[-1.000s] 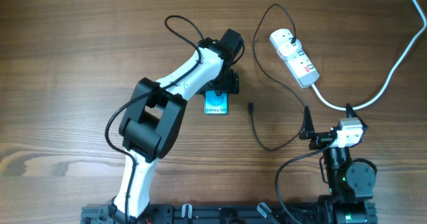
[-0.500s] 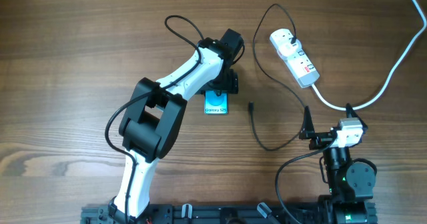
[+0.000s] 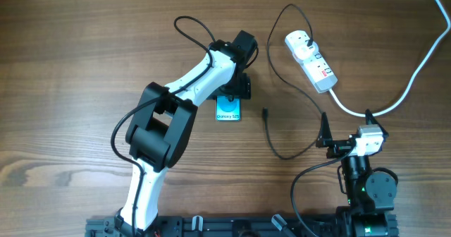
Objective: Plug charger to phone and switch on socket
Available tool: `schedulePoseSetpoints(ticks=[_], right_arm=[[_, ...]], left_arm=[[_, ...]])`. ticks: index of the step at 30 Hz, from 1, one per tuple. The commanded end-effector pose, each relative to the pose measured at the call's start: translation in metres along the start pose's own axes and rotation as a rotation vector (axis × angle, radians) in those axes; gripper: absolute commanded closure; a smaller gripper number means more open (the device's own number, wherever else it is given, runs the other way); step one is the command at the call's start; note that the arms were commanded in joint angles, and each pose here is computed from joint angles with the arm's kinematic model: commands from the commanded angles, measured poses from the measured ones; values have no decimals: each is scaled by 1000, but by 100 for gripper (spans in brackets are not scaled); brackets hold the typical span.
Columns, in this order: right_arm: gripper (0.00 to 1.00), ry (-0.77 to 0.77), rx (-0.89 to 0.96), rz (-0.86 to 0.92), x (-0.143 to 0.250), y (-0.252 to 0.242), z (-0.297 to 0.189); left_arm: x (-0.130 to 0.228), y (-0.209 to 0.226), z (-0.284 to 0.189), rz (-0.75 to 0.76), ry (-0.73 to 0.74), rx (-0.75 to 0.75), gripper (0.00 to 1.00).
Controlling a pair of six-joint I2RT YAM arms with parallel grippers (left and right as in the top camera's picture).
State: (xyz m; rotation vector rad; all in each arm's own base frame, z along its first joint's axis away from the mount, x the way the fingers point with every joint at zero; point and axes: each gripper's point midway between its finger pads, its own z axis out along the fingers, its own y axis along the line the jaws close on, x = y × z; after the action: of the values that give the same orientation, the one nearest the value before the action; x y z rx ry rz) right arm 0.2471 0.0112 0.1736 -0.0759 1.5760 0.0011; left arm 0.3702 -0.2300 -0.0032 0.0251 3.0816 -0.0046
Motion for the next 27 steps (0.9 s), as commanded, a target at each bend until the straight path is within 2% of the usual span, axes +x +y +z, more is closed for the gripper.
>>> schedulePoseSetpoints(ticks=[1,27], right_arm=[[0,-6,-8,-5,-1,1,0],[0,-7,-8,-5,-1,1,0]], left_arm=[[16,11,34,11,73,-56,21],[15,10,34,11,70,-54,25]])
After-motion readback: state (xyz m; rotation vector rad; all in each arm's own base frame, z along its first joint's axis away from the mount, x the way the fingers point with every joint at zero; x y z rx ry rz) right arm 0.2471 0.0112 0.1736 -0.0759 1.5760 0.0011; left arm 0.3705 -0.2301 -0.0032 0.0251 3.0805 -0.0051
